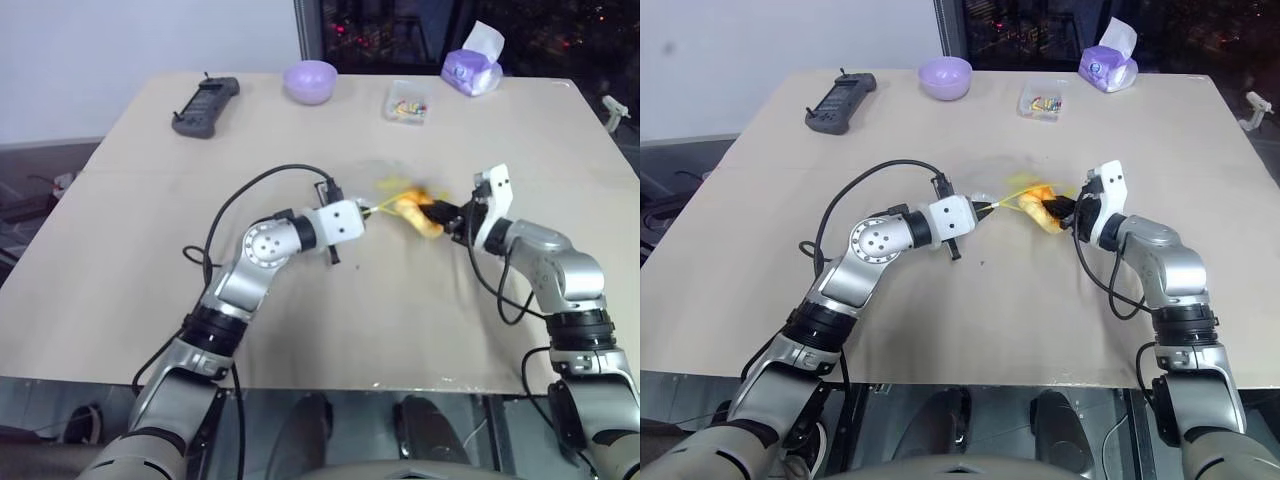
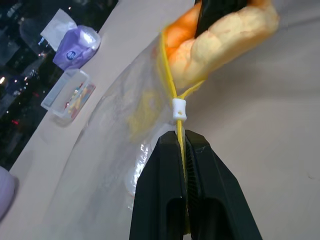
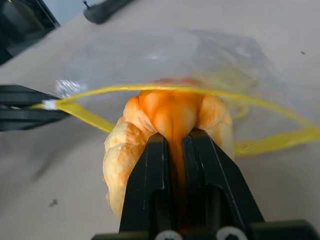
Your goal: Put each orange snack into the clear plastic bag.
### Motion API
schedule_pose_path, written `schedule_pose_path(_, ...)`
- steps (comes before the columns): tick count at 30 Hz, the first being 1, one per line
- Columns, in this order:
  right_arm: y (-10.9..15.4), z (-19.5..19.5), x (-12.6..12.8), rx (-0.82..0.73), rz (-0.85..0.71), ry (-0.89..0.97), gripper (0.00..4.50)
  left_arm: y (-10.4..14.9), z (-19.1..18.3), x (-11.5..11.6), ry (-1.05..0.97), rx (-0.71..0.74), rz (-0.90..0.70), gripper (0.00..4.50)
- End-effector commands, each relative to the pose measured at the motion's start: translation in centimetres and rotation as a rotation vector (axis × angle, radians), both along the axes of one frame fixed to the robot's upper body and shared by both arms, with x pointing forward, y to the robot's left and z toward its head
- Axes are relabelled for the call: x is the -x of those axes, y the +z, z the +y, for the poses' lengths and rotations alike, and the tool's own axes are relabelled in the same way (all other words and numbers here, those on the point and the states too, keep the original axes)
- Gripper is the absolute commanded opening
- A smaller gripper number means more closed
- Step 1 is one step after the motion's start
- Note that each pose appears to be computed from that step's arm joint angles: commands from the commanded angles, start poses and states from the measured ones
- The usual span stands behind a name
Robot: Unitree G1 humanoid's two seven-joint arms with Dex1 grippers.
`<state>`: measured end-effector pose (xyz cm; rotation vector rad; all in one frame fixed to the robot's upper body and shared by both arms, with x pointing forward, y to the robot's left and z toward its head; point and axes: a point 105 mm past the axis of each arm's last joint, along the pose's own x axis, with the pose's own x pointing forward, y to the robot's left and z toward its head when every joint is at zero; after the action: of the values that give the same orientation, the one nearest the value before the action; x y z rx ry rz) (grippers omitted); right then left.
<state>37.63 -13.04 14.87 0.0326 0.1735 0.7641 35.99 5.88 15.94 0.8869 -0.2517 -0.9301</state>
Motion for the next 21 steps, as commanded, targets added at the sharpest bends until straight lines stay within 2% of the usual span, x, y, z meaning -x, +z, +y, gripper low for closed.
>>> schedule_pose_path(1, 1.6, 0.7, -0.8, 0.026, -0.046, 0.013, 0.01, 0.6, -1.4, 1.1, -0.082, 0.002, -0.037, 0.00)
schedule_pose_path(9, 3.6, 2.2, -2.3, -0.067, -0.075, -0.004, 0.01, 0.6, -2.3, 1.6, -0.129, 0.017, -0.024, 0.00)
schedule_pose_path(13, 2.9, 3.3, -2.3, -0.040, -0.075, 0.011, 0.01, 0.6, -2.6, 1.8, -0.140, 0.023, -0.024, 0.00)
schedule_pose_path(15, 2.3, 3.5, -2.4, -0.016, -0.064, -0.005, 0.88, 0.7, -2.6, 1.8, -0.139, 0.026, -0.025, 0.00)
schedule_pose_path(20, 2.5, 4.3, -0.6, -0.009, -0.079, 0.105, 2.89, 0.7, -2.4, 1.6, -0.124, 0.029, -0.025, 0.00)
schedule_pose_path(21, 2.4, 4.0, -0.4, -0.002, -0.079, 0.108, 2.89, 0.6, -2.4, 1.6, -0.122, 0.030, -0.024, 0.00)
